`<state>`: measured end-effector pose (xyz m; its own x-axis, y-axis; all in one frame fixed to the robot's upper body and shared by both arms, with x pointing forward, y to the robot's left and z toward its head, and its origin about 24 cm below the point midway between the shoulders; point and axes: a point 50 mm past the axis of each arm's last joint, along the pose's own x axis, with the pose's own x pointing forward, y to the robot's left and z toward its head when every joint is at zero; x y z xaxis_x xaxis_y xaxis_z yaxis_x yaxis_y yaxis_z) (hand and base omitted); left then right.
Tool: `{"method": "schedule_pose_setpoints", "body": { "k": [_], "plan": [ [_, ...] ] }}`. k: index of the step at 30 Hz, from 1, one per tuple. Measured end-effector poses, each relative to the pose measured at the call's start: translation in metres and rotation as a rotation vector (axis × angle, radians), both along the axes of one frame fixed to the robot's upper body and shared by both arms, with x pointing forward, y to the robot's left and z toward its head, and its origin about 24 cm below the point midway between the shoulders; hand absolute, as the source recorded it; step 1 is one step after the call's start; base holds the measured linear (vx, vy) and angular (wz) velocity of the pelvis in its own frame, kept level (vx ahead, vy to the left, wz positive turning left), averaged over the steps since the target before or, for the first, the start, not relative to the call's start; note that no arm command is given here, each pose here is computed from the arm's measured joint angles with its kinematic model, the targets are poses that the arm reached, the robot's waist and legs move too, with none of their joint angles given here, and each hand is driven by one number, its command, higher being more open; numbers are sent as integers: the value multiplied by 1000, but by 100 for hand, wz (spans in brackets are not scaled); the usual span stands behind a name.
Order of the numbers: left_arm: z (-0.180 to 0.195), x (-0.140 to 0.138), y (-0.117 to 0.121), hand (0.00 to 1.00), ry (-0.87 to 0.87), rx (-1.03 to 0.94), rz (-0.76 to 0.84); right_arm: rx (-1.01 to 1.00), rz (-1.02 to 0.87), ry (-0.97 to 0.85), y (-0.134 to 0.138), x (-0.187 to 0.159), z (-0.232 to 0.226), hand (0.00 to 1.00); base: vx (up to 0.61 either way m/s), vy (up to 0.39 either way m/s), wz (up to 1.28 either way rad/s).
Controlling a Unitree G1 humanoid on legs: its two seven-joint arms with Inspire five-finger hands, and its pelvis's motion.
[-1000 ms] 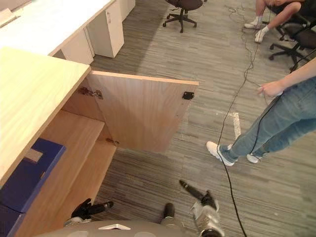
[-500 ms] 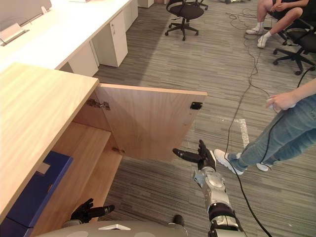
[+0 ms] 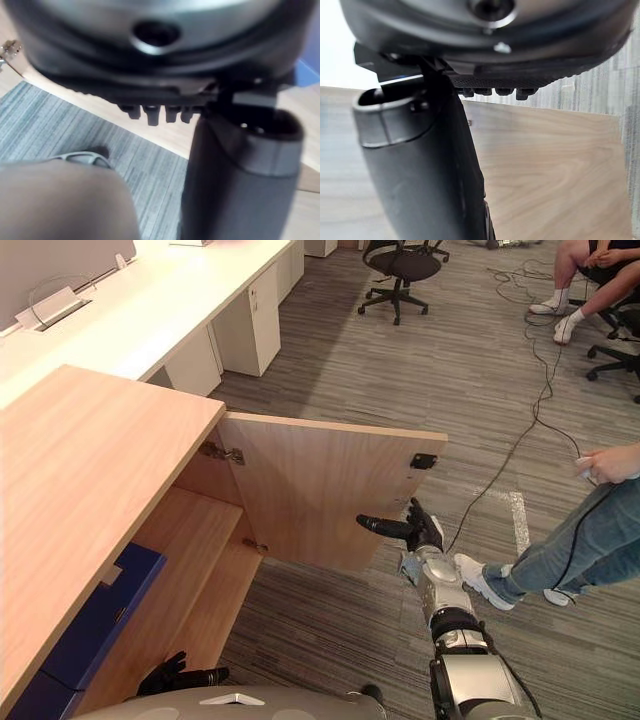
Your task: Walk over to the cabinet, pick up the folder, carry it to the office cabinet, place the folder inside the office cabinet, then close the office cabinet door
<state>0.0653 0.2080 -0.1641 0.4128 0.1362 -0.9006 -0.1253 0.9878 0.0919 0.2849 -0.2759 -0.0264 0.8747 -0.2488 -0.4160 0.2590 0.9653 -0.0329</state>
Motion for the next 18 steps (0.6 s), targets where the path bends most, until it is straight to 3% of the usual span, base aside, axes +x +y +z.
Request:
{"method": "schedule_pose_setpoints", "body": {
  "k": [6,9,18],
  "plan": [
    [0,-1,-2,100,-2,-5,10,-88,-13,-142,-23,32,52,100,-104,-7,11],
    [0,-2,-1,100,0,-5,11,-97,-9,-153,-26,33,58,100,-106,-28,15],
    [1,-2,8,100,-1,10,2,-170,169,-120,-11,40,59,100,-145,-57,-4]
  ]
}}
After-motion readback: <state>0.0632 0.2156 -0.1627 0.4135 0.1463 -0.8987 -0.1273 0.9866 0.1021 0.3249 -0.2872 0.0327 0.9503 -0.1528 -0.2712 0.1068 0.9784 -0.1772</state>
